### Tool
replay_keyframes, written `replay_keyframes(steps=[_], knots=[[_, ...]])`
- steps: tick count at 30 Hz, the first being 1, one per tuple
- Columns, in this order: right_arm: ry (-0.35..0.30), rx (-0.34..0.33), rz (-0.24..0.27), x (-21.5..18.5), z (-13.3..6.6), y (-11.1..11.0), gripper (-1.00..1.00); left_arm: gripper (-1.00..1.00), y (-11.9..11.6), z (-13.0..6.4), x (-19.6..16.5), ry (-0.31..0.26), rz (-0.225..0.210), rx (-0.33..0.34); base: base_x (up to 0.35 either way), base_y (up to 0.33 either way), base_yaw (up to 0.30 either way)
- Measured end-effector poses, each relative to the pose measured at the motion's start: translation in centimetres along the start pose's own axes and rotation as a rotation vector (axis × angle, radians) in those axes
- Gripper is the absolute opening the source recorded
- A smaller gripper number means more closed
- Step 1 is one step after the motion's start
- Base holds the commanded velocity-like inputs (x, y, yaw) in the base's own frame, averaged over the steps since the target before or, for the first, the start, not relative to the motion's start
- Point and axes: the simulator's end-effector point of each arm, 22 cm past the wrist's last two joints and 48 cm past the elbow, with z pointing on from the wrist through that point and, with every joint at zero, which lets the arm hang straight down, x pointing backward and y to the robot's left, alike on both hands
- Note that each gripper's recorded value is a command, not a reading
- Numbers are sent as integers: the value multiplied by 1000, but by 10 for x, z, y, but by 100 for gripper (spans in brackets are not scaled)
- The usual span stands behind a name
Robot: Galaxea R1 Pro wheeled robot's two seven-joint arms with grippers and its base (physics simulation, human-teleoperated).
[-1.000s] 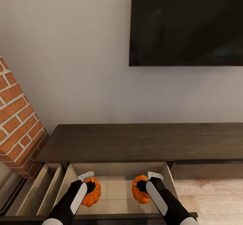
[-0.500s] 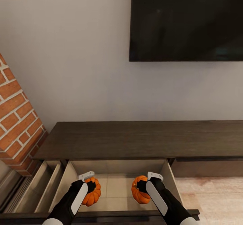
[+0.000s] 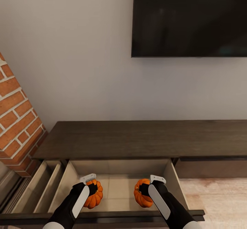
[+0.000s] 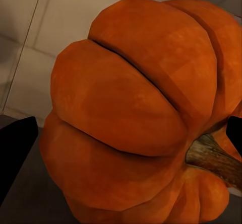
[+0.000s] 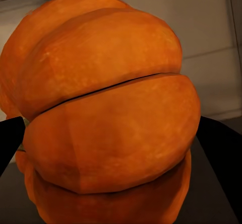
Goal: Place each of the two pumpkins and all three candles from the living room inside a cabinet in the living room (use any cabinet), then make sure every cabinet is closed, and position the cauldron so it is next to a table in the living room.
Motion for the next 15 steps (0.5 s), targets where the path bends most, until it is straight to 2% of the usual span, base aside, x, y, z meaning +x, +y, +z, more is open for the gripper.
replay_keyframes(steps=[15], knots=[[-8, 2, 1, 16, 29, -3, -100, -100, 1, 28, 18, -4, 13, 1, 0, 0, 0]])
